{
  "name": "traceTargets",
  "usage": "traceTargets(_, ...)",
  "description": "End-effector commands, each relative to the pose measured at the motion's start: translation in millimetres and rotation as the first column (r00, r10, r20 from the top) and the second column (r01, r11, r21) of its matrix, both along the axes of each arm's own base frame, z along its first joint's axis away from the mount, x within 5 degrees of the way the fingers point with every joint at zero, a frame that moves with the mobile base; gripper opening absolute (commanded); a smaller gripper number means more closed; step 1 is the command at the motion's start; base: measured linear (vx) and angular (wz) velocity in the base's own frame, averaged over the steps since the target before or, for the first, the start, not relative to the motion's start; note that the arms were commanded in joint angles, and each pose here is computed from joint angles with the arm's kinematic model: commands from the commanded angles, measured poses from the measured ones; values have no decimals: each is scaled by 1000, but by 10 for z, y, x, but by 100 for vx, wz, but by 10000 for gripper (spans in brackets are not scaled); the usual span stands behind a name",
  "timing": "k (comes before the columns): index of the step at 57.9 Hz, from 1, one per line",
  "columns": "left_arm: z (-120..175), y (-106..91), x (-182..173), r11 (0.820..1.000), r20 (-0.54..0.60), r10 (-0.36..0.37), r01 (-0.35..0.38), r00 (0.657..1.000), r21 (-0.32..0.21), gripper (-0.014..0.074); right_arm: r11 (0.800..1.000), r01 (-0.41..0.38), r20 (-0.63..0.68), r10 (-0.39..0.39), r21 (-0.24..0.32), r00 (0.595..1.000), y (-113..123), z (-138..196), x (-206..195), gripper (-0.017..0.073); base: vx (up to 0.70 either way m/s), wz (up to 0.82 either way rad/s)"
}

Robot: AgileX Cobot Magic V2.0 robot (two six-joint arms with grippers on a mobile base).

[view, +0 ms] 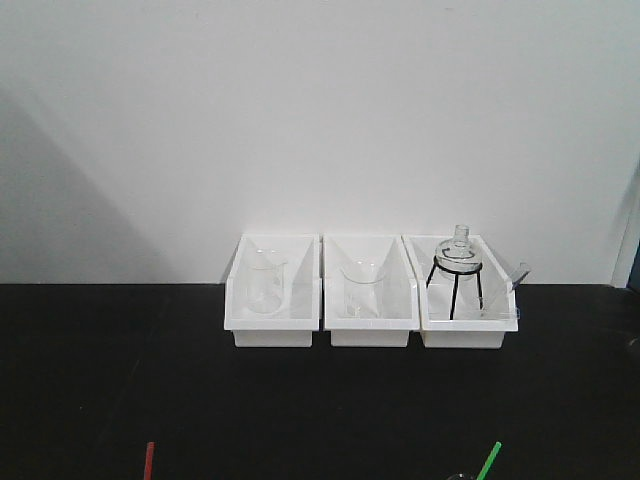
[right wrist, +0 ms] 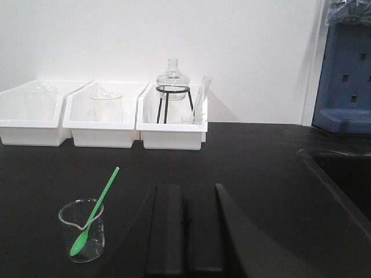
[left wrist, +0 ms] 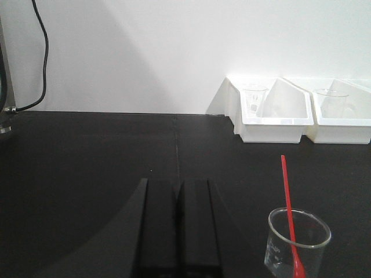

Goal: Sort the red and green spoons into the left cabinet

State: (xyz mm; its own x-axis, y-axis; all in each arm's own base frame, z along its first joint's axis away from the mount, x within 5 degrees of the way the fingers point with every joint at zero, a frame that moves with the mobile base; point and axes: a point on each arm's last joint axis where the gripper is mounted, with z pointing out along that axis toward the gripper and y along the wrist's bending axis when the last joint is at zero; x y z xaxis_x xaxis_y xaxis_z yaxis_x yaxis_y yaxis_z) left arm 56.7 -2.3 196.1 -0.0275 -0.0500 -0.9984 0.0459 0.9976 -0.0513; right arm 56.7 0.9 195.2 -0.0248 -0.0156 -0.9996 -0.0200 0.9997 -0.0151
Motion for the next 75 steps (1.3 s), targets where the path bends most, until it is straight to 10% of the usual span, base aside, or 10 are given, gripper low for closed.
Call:
traceTargets(1, 92, -8, -19, 1000, 102, -10, 12, 995, -14, 2, 1000, -2, 81, 3, -10, 997, 3, 42, -6, -6, 0, 0)
traceTargets(75, 101, -9, -20, 1000, 112, -11, 13, 994, -14, 2, 1000, -4, 115, 6, -10, 993, 6, 73, -8, -6, 0, 0)
